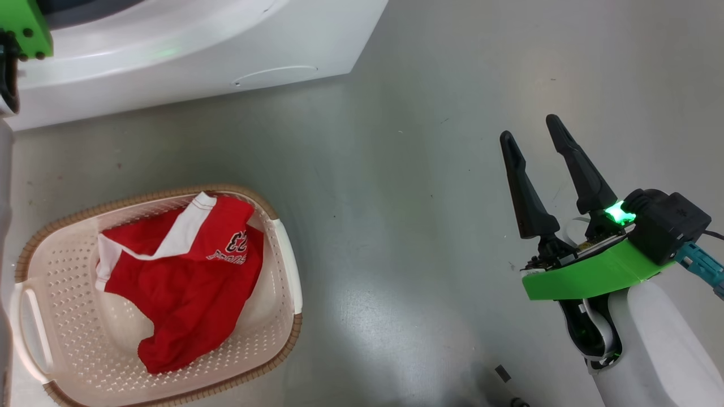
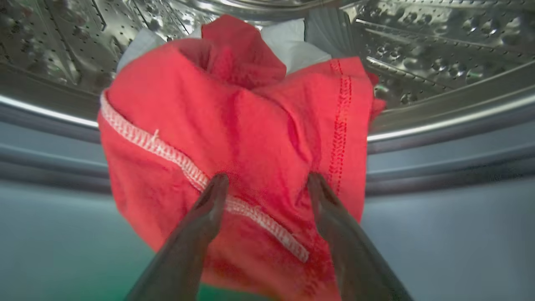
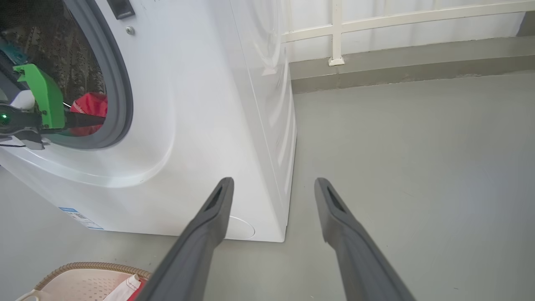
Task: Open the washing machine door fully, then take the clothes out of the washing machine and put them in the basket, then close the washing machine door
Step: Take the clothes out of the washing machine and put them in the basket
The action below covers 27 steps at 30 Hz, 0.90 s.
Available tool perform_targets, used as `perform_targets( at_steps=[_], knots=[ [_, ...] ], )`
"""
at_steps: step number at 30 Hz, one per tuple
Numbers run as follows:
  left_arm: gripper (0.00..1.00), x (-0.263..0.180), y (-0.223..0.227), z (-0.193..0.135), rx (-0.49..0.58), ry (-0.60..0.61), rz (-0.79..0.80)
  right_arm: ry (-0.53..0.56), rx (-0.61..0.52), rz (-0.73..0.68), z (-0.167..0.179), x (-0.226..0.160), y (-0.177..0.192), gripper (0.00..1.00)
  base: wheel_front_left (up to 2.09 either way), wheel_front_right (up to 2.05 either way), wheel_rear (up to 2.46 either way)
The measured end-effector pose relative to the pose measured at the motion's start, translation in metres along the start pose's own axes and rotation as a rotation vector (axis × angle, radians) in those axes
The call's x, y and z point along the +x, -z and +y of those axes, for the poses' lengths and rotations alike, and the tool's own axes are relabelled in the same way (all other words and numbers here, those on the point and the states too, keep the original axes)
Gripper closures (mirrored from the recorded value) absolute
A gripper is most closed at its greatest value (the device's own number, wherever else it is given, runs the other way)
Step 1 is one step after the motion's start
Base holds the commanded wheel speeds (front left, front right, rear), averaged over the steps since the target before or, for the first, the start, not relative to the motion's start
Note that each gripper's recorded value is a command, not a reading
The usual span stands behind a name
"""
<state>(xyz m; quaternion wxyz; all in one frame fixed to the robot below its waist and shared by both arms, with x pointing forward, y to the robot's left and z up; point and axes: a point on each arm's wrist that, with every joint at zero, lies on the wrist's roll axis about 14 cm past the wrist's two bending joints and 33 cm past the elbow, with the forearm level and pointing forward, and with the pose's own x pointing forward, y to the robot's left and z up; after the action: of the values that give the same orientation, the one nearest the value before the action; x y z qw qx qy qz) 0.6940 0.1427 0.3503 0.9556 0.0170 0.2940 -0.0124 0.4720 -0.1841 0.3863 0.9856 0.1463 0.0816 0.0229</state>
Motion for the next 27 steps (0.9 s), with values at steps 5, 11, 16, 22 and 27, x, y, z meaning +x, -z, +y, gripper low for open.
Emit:
perform_targets(
  at_steps=[5,11,16,22,27],
  knots=[
    [0.00,-0.001,0.016,0.000,0.024,-0.007,0.127,0.000,0.000,0.001,0.000,0.000,0.000,0.00,0.00,0.00,0.00],
    [1.00,-0.003,0.017,-0.002,0.039,0.005,0.147,0.000,0.000,0.002,0.000,0.000,0.001,0.00,0.00,0.00,0.00],
    [1.00,-0.006,0.012,-0.002,0.050,0.010,0.126,0.000,-0.001,-0.001,0.000,-0.001,-0.002,0.00,0.00,0.00,0.00],
    [1.00,-0.015,0.004,-0.003,0.059,0.020,0.051,-0.007,-0.002,-0.023,0.004,-0.003,-0.012,0.00,0.00,0.00,0.00],
    [1.00,-0.030,-0.013,-0.004,0.063,0.037,-0.056,-0.019,-0.011,-0.051,0.007,-0.007,-0.026,0.00,0.00,0.00,0.00]
  ],
)
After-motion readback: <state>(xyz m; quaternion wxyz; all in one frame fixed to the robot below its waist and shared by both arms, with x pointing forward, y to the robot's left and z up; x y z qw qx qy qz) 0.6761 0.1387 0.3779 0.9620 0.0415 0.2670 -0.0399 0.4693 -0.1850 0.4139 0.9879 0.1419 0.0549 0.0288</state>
